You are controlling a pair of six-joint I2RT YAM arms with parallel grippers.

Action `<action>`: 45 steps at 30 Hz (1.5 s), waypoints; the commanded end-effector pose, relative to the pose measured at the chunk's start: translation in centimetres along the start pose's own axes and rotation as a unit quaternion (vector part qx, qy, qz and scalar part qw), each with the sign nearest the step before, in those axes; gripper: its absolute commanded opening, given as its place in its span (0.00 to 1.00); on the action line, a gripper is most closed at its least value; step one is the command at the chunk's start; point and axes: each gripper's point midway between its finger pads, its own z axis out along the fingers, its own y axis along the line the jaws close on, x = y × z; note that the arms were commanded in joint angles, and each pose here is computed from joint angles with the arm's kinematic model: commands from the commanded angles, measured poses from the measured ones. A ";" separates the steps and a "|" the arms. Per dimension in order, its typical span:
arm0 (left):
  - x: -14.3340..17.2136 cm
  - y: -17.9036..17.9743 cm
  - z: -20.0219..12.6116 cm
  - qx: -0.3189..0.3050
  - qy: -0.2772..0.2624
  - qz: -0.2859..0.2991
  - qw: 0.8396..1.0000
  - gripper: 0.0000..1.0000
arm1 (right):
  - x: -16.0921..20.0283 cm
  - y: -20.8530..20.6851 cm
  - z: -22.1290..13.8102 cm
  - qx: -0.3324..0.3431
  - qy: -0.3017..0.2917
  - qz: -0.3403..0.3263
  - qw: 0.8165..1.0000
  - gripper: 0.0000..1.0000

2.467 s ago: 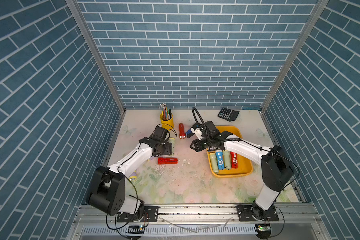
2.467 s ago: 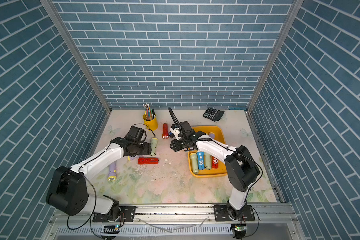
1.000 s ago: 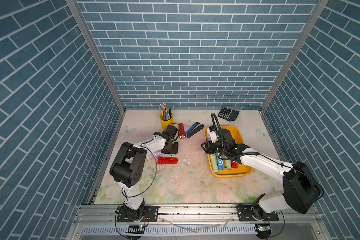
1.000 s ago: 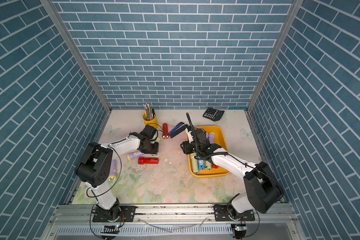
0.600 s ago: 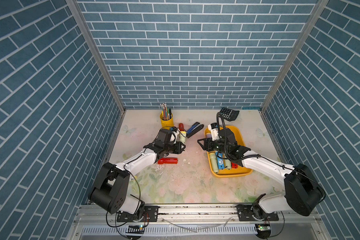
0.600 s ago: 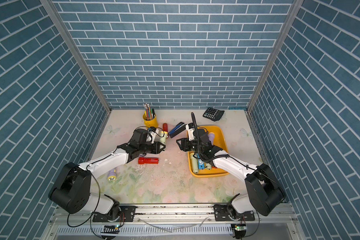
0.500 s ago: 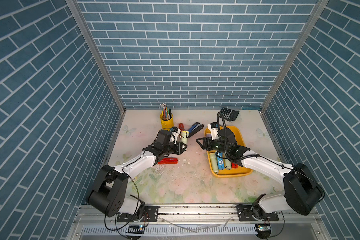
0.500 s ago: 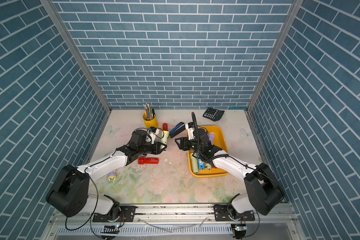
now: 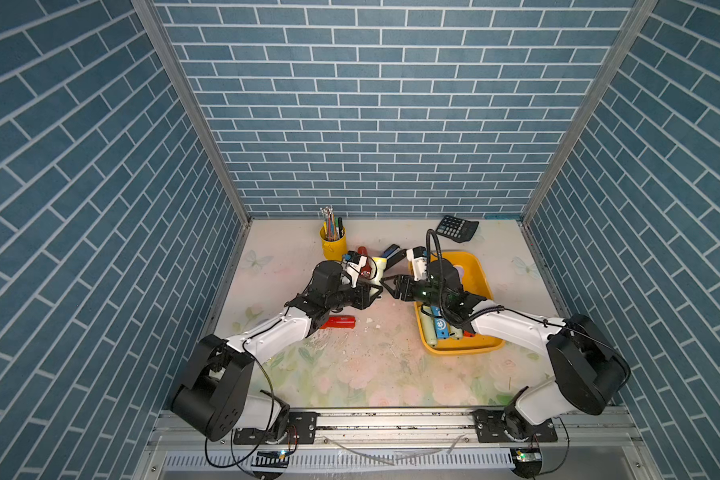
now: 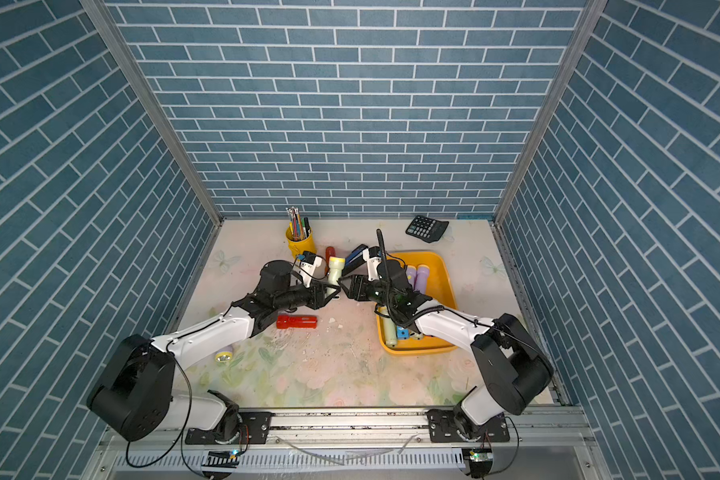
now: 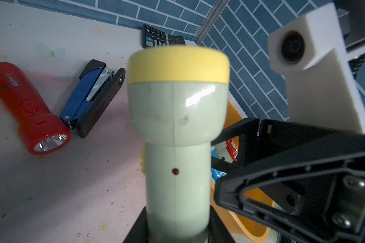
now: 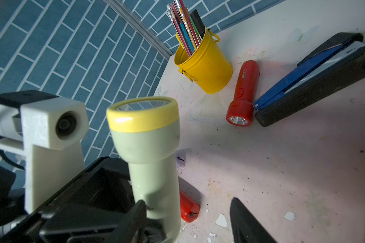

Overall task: Put the flashlights into the storage boxes
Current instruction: Place the flashlight at the storage box.

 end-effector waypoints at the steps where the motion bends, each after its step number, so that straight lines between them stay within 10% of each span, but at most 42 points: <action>1: -0.6 -0.6 -0.4 0.002 -0.013 0.022 1.000 0.32 | -2.2 3.1 0.6 -0.047 -0.027 0.013 0.998 0.63; 31: 0.9 -0.9 -0.1 -0.040 0.024 0.075 0.996 0.36 | -1.1 3.9 4.1 -0.052 -0.005 0.091 0.995 0.34; 40: 1.0 -0.3 -0.5 -0.060 0.029 0.076 0.995 0.77 | -1.0 1.2 2.5 0.005 0.005 0.061 0.998 0.29; 42: 1.2 -0.2 -0.6 -0.064 0.033 0.078 0.994 0.99 | -1.4 -0.2 1.4 0.020 0.008 0.058 0.998 0.28; 45: 1.3 0.0 -0.8 -0.073 0.036 0.078 0.994 1.00 | -2.0 -2.8 -0.7 0.054 0.025 0.048 0.997 0.27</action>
